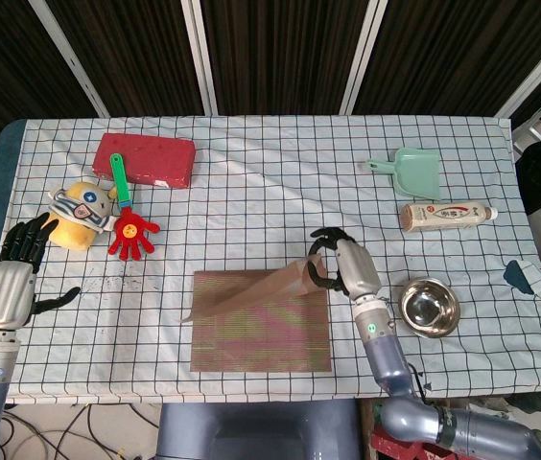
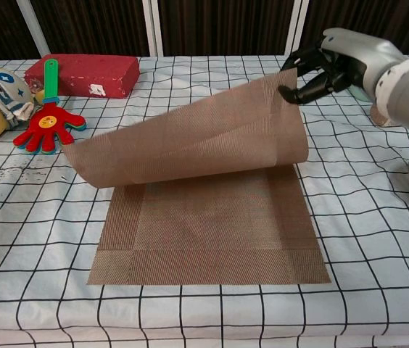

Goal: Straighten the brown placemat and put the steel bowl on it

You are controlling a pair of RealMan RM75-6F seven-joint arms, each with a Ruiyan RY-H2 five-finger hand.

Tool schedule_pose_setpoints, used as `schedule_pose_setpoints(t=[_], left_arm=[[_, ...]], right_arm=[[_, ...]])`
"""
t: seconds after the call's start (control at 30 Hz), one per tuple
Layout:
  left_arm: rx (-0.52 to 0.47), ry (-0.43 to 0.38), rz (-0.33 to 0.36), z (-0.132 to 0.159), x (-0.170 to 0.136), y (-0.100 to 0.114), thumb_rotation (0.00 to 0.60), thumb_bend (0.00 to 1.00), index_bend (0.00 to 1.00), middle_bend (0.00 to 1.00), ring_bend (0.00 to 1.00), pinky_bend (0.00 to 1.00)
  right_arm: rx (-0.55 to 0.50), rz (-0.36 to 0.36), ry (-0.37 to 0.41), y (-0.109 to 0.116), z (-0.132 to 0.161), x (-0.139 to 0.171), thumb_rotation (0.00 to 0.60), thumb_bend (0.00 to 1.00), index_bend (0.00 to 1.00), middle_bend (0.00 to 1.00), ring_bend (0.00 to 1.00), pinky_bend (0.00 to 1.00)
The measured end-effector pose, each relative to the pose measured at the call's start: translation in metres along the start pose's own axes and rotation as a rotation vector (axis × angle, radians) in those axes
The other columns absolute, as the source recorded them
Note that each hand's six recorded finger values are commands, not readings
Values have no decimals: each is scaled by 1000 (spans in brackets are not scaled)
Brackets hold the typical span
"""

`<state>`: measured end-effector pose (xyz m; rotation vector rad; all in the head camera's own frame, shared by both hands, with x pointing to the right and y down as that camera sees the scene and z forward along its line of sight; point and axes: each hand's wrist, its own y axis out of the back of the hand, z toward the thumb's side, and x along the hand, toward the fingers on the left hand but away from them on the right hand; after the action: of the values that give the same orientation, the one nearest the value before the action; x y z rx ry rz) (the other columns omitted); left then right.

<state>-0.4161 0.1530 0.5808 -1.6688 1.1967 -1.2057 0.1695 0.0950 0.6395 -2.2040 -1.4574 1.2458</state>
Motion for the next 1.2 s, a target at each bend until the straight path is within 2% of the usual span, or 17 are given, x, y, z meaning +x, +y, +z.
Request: schedule_pose_setpoints(t=[0.13,0.37,0.43,0.53,0.57,0.67,0.73,0.93,1.1,1.2], left_arm=[[17,-13,3,1,0,1,600,26,0,0,0,0],[31,-20,-8,2,-1,-2,600,26,0,0,0,0],[29,-14,-11,2,0,-2,600,26,0,0,0,0],[33,-8,-18,1,0,-3,600,26,0,0,0,0],[35,-7,-21,1,0,-3,600,26,0,0,0,0],[40,-6,-27,1,0,-4,600,26,0,0,0,0],[44,-6,-33,1,-1,-5,600,26,0,0,0,0],[51,-5,-37,2,-2,-6,600,26,0,0,0,0],[59,-9,-37,3,-3,-7,600,26,0,0,0,0],[67,-14,-36,4,-4,-7,600,26,0,0,0,0]], right_arm=[[-48,-92,-61,21,6,-35,600,507,727,257,136,177],[-34,-269,-212,54,-2,-88,600,497,708,235,122,177],[-26,-314,-271,64,-8,-100,600,452,625,198,103,177],[13,-353,-357,73,-17,-114,600,312,371,110,56,169],[31,-357,-383,75,-19,-117,600,263,270,83,43,166],[98,-333,-452,72,-27,-124,600,168,66,51,31,165],[133,-292,-477,64,-29,-126,600,127,11,40,25,165],[189,-245,-468,56,-32,-120,600,78,0,36,21,166],[172,-240,-442,61,-29,-111,600,78,0,36,21,166],[164,-240,-422,66,-26,-103,600,45,0,36,22,165]])
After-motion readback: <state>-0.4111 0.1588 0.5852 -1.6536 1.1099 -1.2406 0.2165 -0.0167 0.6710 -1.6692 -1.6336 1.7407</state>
